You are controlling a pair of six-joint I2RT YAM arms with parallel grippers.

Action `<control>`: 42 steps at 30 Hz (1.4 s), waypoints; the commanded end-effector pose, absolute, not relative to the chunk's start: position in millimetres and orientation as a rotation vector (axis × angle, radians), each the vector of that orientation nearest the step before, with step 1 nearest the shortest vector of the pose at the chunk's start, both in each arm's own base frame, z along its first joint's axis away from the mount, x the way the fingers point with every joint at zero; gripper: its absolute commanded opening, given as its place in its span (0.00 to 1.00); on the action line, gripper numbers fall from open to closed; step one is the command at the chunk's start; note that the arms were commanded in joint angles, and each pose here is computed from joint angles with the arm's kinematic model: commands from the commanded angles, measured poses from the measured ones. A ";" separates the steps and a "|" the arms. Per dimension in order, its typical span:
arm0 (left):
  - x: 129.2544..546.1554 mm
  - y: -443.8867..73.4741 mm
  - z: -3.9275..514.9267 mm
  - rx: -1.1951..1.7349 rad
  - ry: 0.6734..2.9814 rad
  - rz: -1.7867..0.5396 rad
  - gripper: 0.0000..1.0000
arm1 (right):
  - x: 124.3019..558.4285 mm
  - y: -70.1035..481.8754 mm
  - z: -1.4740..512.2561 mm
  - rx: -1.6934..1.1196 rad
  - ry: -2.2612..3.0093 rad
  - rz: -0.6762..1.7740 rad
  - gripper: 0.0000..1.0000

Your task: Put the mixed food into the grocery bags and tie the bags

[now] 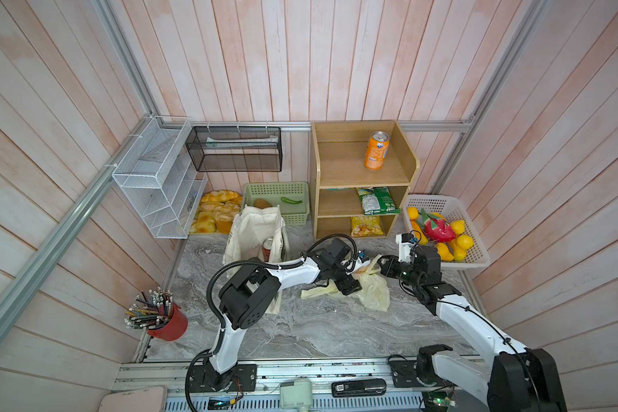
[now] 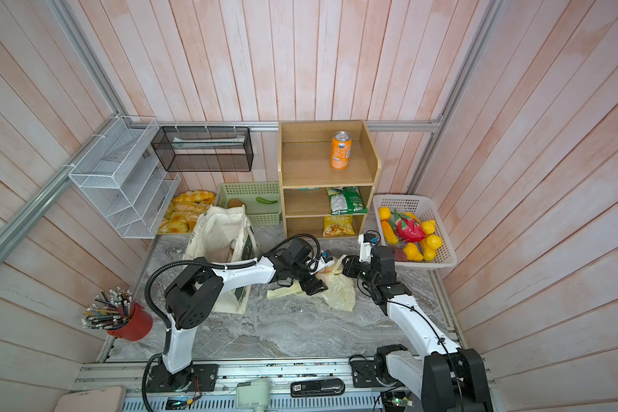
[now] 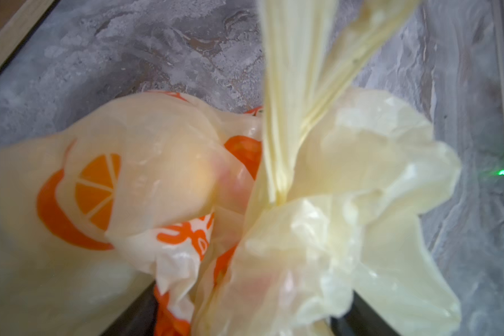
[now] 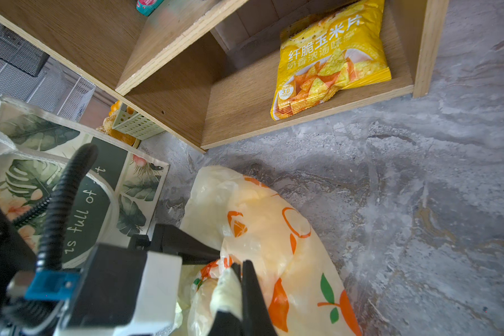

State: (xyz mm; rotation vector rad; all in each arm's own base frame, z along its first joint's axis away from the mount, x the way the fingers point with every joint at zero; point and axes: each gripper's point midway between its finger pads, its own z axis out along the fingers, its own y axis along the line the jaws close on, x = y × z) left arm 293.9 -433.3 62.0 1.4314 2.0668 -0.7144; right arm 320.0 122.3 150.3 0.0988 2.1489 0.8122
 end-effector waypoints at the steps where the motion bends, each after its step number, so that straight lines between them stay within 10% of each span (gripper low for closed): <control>1: 298.2 -437.5 72.1 1.403 2.053 -0.715 0.32 | 324.3 129.9 177.4 0.063 2.088 0.862 0.00; 5: 298.3 -438.1 93.1 1.365 2.024 -0.734 0.00 | 320.8 145.1 202.7 0.023 2.044 0.926 0.00; 12: 294.7 -440.5 110.7 1.350 2.004 -0.778 0.00 | 309.3 178.9 258.1 -0.092 1.945 1.042 0.00; 20: 305.1 -423.8 187.3 1.158 1.893 -0.760 0.00 | 294.9 169.9 322.6 -0.130 1.828 1.025 0.57; 30: 328.0 -330.1 342.0 0.837 1.760 -0.559 0.00 | 282.6 121.5 406.7 -0.002 1.660 0.957 0.60; 42: 371.8 -149.4 426.4 0.519 1.896 -0.060 0.00 | 316.2 271.8 357.7 -0.266 1.884 1.189 0.63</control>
